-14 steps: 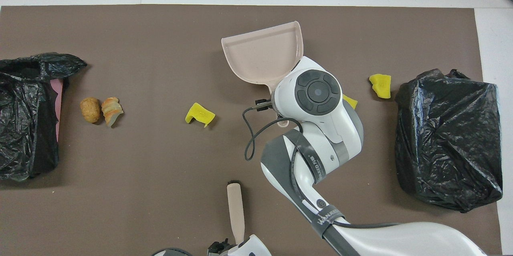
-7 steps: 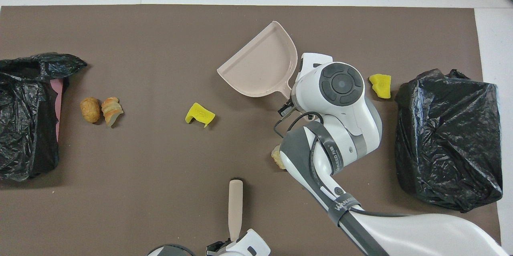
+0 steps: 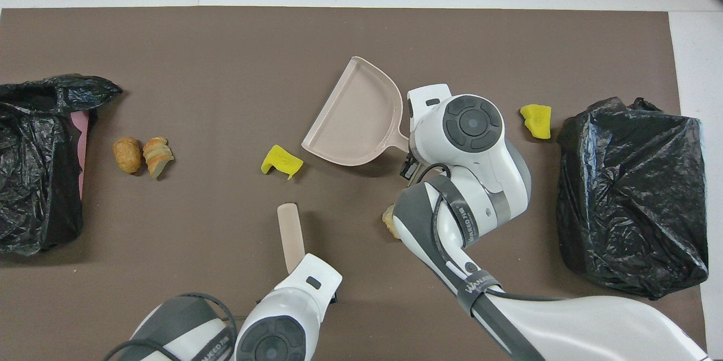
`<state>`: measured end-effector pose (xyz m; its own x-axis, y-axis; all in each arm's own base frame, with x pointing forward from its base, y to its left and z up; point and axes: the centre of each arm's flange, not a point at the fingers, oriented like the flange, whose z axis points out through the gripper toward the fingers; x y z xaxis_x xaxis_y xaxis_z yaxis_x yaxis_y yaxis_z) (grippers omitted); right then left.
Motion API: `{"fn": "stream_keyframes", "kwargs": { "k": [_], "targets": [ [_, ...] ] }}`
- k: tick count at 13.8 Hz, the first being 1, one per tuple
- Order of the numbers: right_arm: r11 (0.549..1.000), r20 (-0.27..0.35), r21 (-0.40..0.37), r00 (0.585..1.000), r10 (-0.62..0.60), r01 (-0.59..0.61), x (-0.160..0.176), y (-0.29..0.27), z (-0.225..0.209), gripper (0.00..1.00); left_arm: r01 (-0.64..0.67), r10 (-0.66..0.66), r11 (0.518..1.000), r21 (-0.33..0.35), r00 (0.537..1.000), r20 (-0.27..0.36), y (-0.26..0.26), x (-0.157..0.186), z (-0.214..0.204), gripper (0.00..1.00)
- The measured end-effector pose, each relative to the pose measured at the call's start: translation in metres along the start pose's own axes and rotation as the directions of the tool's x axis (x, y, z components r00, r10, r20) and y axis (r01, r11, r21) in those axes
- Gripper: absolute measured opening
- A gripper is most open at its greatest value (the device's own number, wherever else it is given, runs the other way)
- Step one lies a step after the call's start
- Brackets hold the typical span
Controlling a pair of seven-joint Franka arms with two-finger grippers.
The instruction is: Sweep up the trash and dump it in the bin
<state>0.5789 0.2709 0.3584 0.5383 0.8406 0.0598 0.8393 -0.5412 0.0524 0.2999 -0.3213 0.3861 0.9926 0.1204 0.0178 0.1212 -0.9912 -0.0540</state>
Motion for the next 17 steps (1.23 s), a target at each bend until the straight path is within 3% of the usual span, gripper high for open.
{"fn": "stream_keyframes", "kwargs": {
  "k": [5, 12, 17],
  "targets": [
    [0.999, 0.016, -0.009, 0.999, -0.033, 0.033, 0.002, -0.004, 0.009, 0.31, 0.119, -0.115, 0.990, 0.072, 0.991, -0.062, -0.072, 0.083, -0.001, 0.26],
    [0.999, 0.018, -0.013, 0.998, -0.052, 0.052, 0.003, -0.003, 0.012, 0.31, 0.141, -0.133, 0.976, 0.166, 0.989, -0.056, -0.190, 0.169, 0.016, 0.26],
    [0.949, 0.051, -0.052, 0.950, -0.309, 0.312, -0.011, 0.026, 0.006, 0.31, 0.004, -0.003, 0.986, 0.167, 1.000, -0.008, -0.283, 0.224, 0.017, 0.26]
  ]
}}
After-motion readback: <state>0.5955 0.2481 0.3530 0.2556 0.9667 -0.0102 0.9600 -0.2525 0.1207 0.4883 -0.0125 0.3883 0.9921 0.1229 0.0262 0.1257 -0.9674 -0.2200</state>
